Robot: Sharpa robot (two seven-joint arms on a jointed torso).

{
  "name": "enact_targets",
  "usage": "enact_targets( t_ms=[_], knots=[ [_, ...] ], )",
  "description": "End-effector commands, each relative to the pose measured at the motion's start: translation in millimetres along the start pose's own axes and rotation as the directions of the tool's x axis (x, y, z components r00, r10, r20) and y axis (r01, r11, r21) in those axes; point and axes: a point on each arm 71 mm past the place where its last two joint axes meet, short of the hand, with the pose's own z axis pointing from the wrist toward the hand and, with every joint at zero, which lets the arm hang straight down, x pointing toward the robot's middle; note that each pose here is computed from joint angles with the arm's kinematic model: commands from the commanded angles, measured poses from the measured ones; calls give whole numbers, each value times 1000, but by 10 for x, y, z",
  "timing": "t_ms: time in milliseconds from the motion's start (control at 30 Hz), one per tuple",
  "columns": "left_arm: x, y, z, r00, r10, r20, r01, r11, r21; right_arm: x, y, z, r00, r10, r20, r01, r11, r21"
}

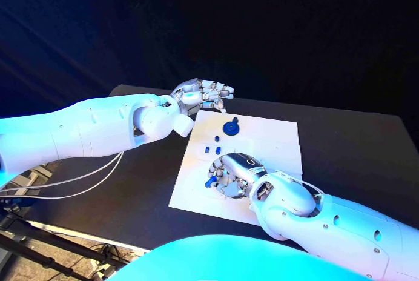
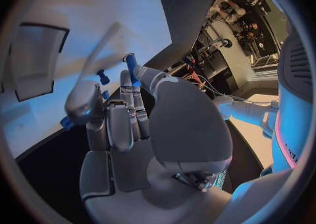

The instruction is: Assemble the parts on the task board

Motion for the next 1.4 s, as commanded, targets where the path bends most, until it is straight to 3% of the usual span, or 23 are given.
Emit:
enact_targets(
  t_ms=[33,733,1400],
  knots=[
    [23,-11,6,1000,-6,-22,6,1000,6,-7,12,-3,1000,-7,17,7,1000,-7],
    [22,-10,4,1000,-6,-23,6,1000,3,77,-24,8,993,-62,-99,65,998,25],
    [30,-7,6,1000,-7,-27,7,1000,-1,57,50,61,1000,-12,-24,12,1000,-3]
  ],
)
